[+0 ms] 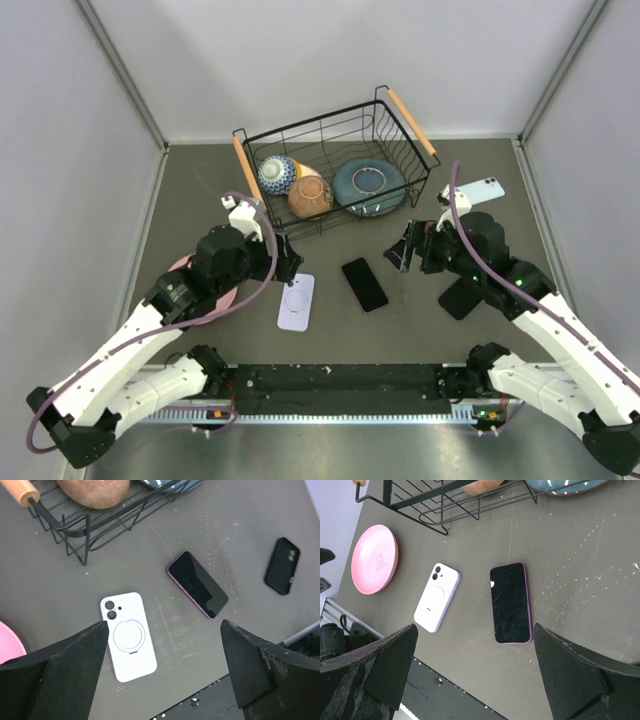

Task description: Put the phone into the phone case

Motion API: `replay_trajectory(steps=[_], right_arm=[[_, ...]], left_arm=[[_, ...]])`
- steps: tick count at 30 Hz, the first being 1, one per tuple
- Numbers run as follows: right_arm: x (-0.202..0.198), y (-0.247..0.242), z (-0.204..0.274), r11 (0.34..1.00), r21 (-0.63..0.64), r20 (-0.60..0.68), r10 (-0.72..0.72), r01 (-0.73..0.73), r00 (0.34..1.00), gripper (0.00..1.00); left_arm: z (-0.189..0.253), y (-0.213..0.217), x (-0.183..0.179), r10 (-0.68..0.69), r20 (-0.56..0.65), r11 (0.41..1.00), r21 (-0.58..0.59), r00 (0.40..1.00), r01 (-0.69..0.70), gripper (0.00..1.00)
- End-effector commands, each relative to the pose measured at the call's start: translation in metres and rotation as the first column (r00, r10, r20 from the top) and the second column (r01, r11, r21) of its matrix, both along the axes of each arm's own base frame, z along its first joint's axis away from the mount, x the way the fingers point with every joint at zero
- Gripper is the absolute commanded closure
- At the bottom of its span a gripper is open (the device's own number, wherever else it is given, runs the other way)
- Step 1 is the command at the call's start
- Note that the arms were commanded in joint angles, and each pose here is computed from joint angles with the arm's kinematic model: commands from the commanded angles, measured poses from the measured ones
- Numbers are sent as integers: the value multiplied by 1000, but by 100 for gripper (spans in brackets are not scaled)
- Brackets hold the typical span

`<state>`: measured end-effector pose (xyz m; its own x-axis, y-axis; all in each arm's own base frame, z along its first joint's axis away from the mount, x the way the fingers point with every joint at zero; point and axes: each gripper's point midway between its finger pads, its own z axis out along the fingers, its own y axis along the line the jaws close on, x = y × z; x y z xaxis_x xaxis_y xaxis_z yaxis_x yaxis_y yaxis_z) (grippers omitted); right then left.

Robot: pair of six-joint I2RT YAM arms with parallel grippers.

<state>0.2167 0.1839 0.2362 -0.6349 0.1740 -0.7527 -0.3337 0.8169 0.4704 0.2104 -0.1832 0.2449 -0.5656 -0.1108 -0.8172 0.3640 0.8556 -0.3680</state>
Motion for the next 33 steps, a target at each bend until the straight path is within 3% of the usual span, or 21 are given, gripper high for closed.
replay_trajectory(steps=[1,8,14,23,33], right_arm=[[4,0,8,1000,19,15,-10,10,1000,1],[1,-2,-4,1000,7,18,-5,5,1000,1],[-5,0,1,999,25,66,43,-45,997,1],[-13,-2,16,994,52,192,80,-92,978,1],[-13,1,7,994,57,161,79,-89,984,1]], left_arm=[[-35,8,11,66,-88,990,131,994,-54,1],[-121,-2,1,72,-358,936,347,931,61,1],[-167,-3,-4,119,-448,860,493,886,133,1],[-203,-13,-10,111,-524,858,479,845,184,4],[-227,-18,-19,85,-562,848,475,823,236,11]])
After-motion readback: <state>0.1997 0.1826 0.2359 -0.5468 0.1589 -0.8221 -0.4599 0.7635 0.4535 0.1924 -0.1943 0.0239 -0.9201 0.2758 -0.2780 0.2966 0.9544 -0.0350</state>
